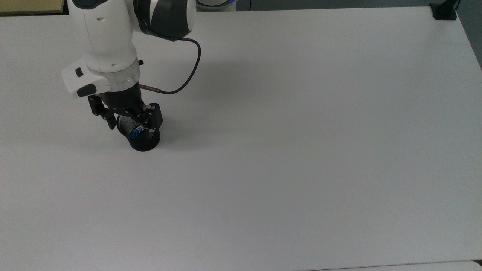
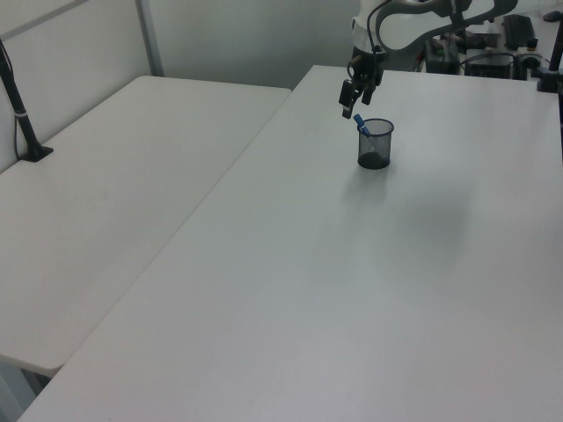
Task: Remove the marker
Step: 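Move the gripper over the cup and lower it to the marker cap, then close the gripper on the blue-capped marker inside the cup, then lift the marker straight up out of the mesh cup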
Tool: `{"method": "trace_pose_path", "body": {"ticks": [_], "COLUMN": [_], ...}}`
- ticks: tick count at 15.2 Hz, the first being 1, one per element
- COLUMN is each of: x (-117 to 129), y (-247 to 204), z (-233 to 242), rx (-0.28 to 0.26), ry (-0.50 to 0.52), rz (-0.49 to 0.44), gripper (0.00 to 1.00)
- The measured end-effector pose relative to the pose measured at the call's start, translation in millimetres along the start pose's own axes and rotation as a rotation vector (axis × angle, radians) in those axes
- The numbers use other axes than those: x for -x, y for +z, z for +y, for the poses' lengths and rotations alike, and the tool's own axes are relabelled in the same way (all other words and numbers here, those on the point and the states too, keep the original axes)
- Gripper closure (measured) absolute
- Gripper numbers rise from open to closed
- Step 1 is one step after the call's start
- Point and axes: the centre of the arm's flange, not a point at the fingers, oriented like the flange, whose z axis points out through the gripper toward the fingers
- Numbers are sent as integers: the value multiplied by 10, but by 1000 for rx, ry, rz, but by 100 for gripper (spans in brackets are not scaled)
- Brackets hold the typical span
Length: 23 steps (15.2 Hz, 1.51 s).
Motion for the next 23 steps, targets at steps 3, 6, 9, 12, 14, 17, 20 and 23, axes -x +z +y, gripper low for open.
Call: {"method": "trace_pose_path", "body": {"ticks": [3, 6, 9, 12, 14, 17, 20, 23], "x": [6, 13, 23, 30, 30, 21, 21, -17], "y": [52, 112, 186, 235, 236, 224, 223, 162], "z": [-5, -21, -46, -58, -58, -61, -60, -46], "rx": [1, 1, 1, 0, 0, 0, 0, 0], "ry": [-3, -9, -22, -58, -76, -82, -84, -81], "rz": [-7, -16, -26, -33, -33, -30, -29, -15], "gripper": [18, 24, 38, 52, 76, 82, 82, 82]}}
